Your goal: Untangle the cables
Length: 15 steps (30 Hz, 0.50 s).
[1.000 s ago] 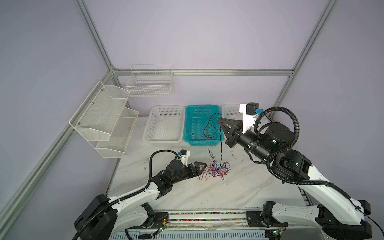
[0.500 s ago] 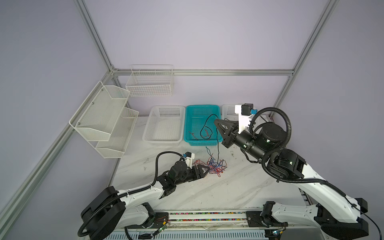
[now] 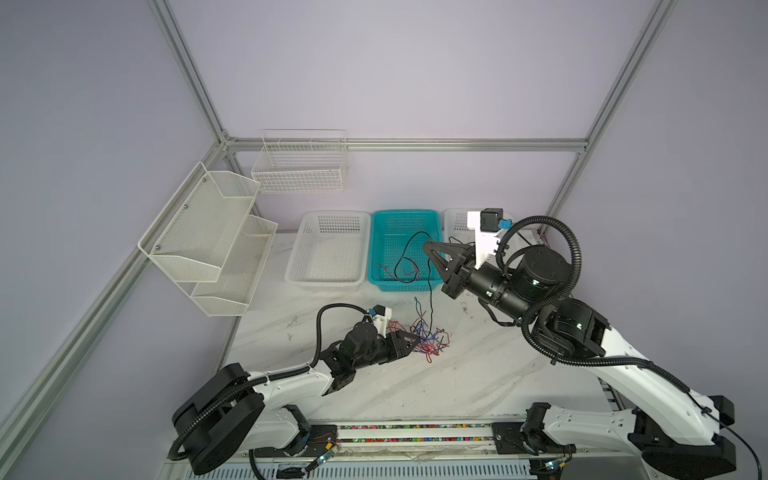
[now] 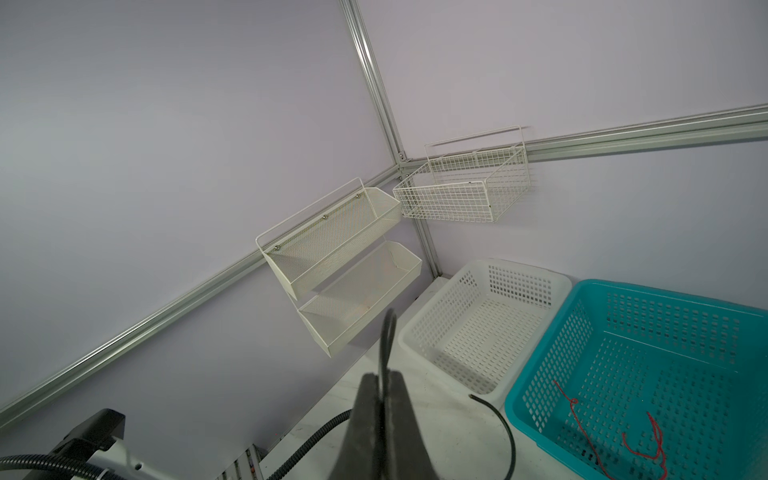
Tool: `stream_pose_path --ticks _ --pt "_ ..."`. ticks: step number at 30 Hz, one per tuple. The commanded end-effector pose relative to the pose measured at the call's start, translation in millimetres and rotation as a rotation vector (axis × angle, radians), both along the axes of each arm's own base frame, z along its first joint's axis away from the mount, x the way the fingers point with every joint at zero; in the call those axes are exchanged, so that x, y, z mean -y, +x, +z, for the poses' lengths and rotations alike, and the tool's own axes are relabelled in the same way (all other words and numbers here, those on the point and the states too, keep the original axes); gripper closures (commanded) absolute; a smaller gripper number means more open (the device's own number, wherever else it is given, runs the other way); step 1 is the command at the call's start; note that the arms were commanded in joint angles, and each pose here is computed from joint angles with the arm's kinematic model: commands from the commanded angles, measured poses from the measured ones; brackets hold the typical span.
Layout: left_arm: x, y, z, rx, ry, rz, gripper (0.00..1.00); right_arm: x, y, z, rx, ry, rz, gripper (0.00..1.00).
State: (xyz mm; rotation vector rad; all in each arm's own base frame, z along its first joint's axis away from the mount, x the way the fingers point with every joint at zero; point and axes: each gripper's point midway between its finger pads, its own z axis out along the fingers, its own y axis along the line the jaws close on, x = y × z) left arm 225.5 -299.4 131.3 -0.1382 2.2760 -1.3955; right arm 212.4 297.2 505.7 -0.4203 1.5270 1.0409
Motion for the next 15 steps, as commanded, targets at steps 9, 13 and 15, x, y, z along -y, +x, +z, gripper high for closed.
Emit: stream_pose_path --ticks 9,13,15 --pt "16 15 35 0.082 -0.073 -0.003 0.6 -8 -16 17 0.006 0.087 0.106 1.0" --pt "17 16 36 0.086 -0.078 -0.002 0.65 -11 -18 17 -0.002 0.097 0.127 1.0" --pt "17 17 37 0.091 -0.081 0.002 0.68 -13 -19 17 -0.007 0.1 0.138 1.0"
